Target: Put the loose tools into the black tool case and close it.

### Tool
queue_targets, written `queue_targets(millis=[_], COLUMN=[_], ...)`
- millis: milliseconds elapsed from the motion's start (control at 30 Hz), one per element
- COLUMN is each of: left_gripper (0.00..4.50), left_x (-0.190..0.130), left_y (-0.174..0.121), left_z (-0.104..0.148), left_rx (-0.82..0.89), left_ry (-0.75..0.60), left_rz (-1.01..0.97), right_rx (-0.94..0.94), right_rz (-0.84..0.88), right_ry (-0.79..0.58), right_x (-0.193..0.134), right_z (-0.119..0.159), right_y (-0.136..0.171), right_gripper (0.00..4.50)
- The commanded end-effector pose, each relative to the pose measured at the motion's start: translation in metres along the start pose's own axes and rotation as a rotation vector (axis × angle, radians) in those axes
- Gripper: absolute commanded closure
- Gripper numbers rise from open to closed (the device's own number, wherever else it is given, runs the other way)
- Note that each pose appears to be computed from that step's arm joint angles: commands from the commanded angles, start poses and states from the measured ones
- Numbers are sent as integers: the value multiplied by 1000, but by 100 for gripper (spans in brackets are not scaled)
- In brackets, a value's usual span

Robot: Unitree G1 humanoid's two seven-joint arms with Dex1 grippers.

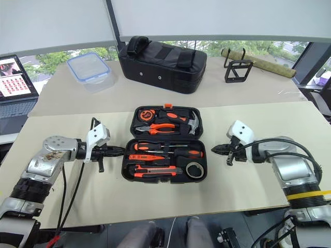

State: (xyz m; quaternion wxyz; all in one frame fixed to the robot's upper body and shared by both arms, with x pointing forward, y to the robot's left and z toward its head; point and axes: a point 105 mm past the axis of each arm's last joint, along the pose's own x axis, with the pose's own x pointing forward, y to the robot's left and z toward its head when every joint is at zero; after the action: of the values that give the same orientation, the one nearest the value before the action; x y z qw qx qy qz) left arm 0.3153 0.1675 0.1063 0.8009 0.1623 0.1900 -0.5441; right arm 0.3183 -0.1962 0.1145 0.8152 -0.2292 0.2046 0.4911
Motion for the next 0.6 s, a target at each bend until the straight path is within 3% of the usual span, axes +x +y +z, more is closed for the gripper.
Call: queue_targets(millis=[33, 167, 333, 467, 600], left_gripper=[444, 444, 444, 444, 333], left_x=[4, 2, -2, -20, -46], left_y=[-30, -41, -45, -23, 10], left_z=[13, 3, -10, -30, -20], left_rx=[30, 13, 0, -43, -259], left_ry=[-53, -27, 3, 77, 8], left_rz=[-136, -154, -102, 53, 186], right_rx=[-106, -112, -108, -76, 97], right_rz=[96, 124, 6, -123, -255], right_ry=[-35, -23, 32, 69, -22], right_x=[-8, -15, -24, -39, -58], right_z=[16, 12, -2, -11, 4], right_y=[16, 29, 24, 9, -18], right_gripper=[450, 450, 450, 450, 335])
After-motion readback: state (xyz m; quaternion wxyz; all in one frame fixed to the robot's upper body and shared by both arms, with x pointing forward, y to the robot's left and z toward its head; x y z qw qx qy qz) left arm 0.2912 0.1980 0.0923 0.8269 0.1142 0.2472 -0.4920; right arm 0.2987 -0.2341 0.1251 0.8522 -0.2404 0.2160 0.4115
